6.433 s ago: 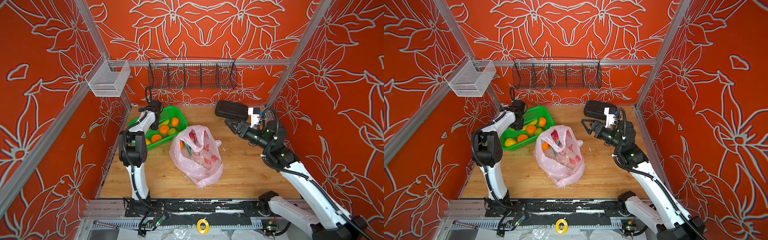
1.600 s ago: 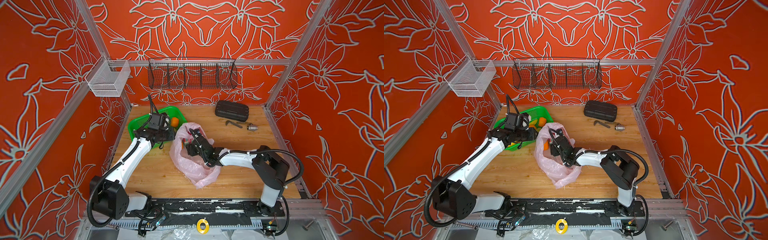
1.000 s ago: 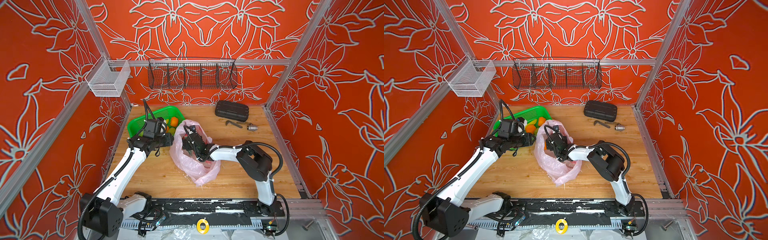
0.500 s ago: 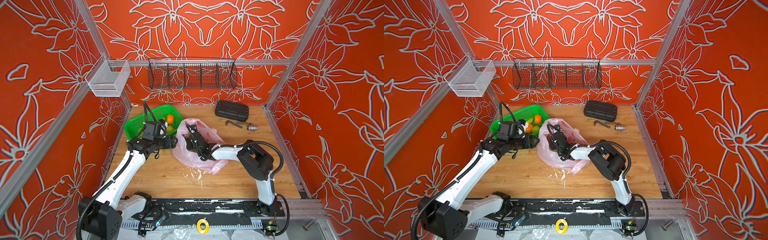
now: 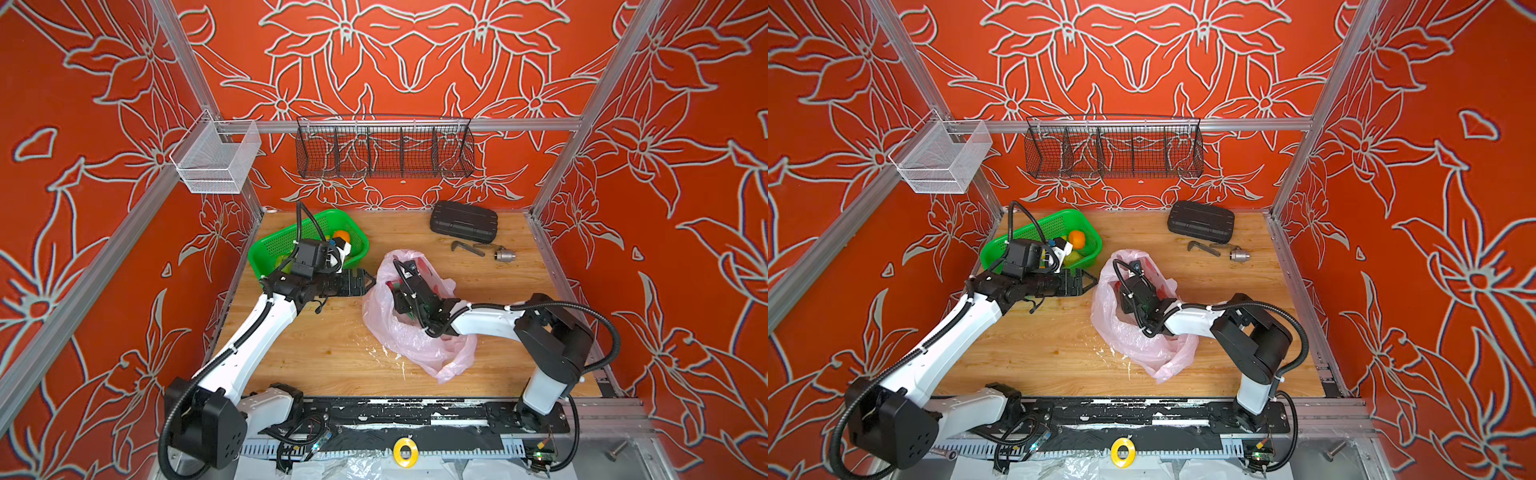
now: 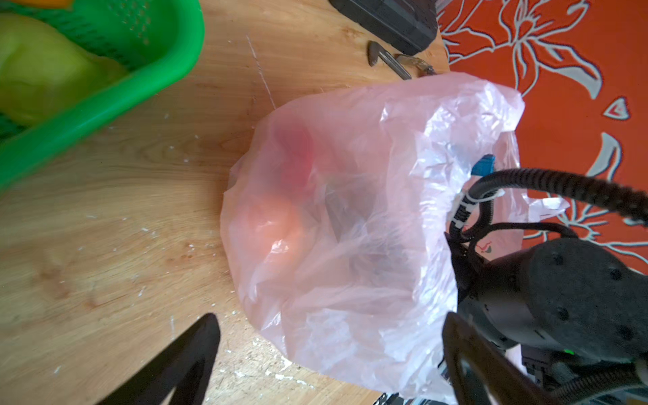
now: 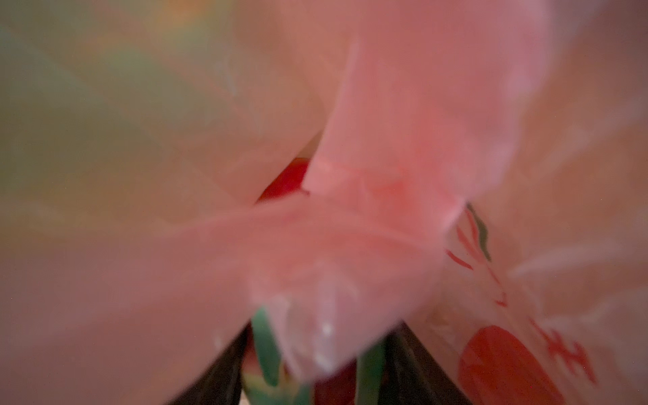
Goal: Untie the knot of the plastic bag and take out the fruit
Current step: 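Reach the right gripper into the bag while the left gripper holds the bag, then grasp the red dragon fruit with the right gripper and lift it out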
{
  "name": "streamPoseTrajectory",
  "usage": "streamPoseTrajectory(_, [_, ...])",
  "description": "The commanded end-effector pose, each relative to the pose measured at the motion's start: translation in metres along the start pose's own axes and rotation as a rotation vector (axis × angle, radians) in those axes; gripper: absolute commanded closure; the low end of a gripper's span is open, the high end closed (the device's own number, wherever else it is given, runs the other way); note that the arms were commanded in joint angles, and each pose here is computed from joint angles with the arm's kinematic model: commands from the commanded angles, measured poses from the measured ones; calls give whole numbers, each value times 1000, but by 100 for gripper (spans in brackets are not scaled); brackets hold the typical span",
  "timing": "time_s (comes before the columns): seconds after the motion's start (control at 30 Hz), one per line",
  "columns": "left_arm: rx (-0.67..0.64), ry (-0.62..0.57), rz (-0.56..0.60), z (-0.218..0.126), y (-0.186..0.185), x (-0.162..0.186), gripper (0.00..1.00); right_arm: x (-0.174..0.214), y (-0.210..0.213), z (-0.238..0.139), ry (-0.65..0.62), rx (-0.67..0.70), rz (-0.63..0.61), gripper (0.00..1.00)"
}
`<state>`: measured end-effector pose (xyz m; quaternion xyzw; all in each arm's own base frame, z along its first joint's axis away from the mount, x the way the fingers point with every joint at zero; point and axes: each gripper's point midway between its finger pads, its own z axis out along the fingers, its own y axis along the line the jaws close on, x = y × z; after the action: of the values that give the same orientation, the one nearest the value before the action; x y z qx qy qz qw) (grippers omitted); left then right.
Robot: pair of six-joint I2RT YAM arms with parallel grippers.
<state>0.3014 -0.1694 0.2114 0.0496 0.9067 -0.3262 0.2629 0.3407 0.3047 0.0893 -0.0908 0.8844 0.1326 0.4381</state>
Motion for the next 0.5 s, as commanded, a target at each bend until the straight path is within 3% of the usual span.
streamPoseTrajectory(0.0, [79, 72, 50, 16, -22, 3, 2, -23, -4, -15, -72, 12, 48, 56])
streamPoseTrajectory(0.13, [38, 150, 45, 38, -15, 10, 3, -29, -7, -24, -97, 13, 60, 57])
streamPoseTrajectory(0.37, [-31, 146, 21, 46, -2, 3, 26, -33, -10, -40, -108, -6, 72, 58])
streamPoseTrajectory(0.47, [-60, 129, 22, 44, 1, -1, 42, -32, -9, -48, -103, -37, 73, 58])
